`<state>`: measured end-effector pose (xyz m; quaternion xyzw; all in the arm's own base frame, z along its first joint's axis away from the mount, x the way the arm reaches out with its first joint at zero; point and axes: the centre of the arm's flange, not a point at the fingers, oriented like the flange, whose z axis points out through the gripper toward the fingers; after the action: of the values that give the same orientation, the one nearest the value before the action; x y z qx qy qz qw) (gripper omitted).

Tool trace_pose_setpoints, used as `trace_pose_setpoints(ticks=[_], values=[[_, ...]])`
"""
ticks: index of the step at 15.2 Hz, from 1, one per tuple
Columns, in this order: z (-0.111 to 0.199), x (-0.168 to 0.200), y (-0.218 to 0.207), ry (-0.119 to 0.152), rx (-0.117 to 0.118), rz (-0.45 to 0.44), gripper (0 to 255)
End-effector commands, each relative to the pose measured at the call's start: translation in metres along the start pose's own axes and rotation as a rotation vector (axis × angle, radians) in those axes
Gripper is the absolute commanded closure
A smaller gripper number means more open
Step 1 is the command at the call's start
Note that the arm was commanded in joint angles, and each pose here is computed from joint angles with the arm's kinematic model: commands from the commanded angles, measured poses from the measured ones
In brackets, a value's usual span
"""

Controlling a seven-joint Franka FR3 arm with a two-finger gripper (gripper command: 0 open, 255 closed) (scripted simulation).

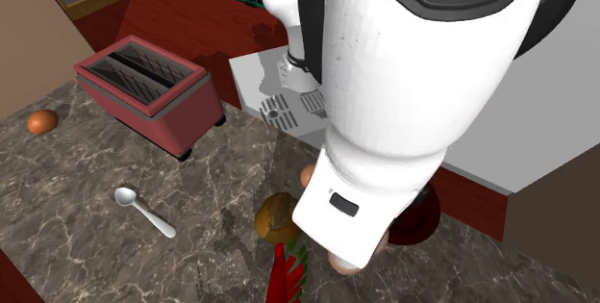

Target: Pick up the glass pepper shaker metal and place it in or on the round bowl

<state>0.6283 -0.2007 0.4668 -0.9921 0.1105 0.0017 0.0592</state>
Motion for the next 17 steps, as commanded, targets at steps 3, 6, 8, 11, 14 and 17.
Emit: trace_pose_setpoints(ticks=[3, 6, 8, 11, 14, 17], values=[[-0.022, -0.001, -0.002, 0.000, 0.000, 0.000, 255], [-0.037, -0.001, -0.004, 0.000, 0.000, 0.000, 255], [-0.048, -0.002, -0.005, 0.000, 0.000, 0.000, 255], [-0.064, -0.002, -0.007, 0.000, 0.000, 0.000, 255], [-0.079, -0.002, -0.009, 0.000, 0.000, 0.000, 255], [-0.095, -0.002, -0.011, 0.000, 0.000, 0.000, 255]])
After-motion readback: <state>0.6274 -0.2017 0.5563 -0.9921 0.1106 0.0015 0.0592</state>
